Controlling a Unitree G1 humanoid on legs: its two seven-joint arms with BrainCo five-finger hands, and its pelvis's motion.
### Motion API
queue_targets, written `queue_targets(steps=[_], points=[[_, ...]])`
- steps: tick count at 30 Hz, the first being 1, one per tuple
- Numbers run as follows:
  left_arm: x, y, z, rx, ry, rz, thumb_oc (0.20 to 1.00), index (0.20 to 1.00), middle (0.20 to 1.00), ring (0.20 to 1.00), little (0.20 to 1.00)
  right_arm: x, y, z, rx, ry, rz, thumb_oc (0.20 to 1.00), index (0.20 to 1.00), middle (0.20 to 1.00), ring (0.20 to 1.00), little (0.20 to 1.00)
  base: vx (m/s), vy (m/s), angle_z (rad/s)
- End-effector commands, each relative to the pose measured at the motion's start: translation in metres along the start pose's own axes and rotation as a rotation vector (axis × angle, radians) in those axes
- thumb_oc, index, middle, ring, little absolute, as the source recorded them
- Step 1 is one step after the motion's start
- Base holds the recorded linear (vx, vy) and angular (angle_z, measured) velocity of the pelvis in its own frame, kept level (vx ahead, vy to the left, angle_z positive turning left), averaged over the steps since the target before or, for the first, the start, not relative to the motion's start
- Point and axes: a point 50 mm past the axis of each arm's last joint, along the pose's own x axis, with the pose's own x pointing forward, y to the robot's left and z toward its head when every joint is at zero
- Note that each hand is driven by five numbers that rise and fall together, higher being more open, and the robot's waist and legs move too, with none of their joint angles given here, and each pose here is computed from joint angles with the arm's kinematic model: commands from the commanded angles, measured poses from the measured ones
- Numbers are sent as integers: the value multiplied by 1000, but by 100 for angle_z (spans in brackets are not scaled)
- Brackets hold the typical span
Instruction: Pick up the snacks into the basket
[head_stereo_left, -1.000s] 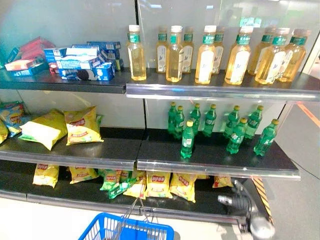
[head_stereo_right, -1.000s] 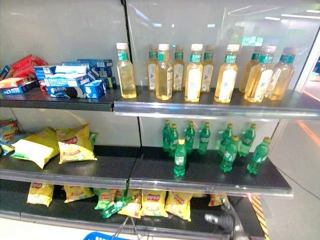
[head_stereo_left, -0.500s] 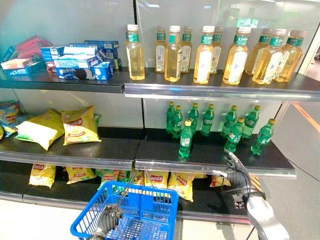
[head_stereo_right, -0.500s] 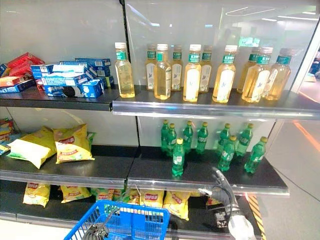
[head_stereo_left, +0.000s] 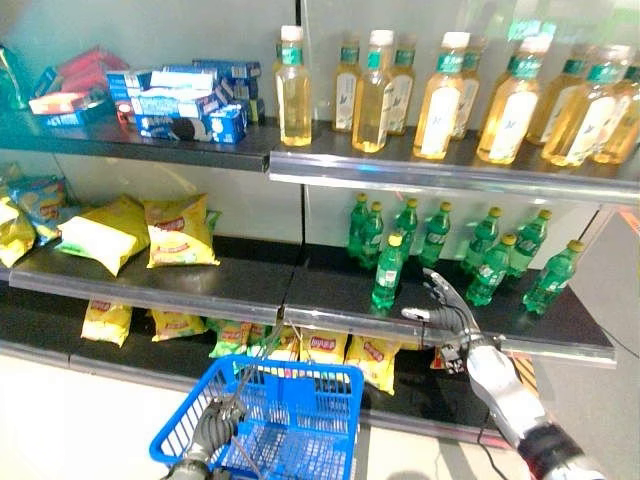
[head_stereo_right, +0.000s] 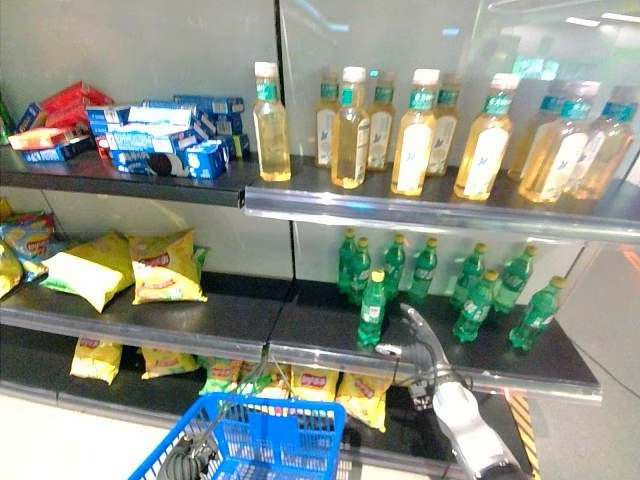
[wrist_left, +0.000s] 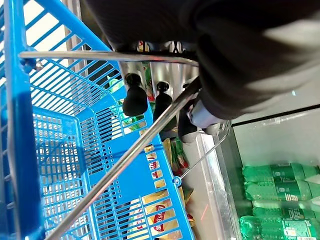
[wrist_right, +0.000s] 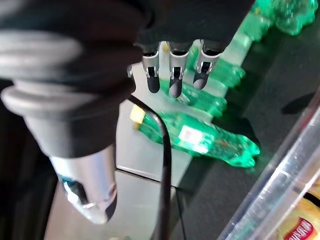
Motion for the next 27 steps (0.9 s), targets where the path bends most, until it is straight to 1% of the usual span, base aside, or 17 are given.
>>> queue_targets(steps=[1, 5, 12, 27], points=[[13, 17, 78, -53, -390, 19, 200, 200, 200, 200, 200, 20, -10, 38, -7, -130, -44, 1000, 1000, 1000, 1000, 1000, -94, -55, 19], [10, 18, 96, -30, -475, -11, 200, 200, 200, 200, 200, 31, -17, 58, -71, -191, -48, 1000, 1000, 1000, 1000, 1000, -37, -62, 26], [7, 18, 110, -22, -541, -23, 200, 200, 200, 200, 200, 39, -24, 81, -133, -271, -53, 1000, 1000, 1000, 1000, 1000, -12, -59, 14], [5, 18, 115, -35, -570, -17, 200, 200, 200, 200, 200, 31, -36, 76, -148, -278, -89, 1000, 1000, 1000, 1000, 1000, 3, -41, 12]])
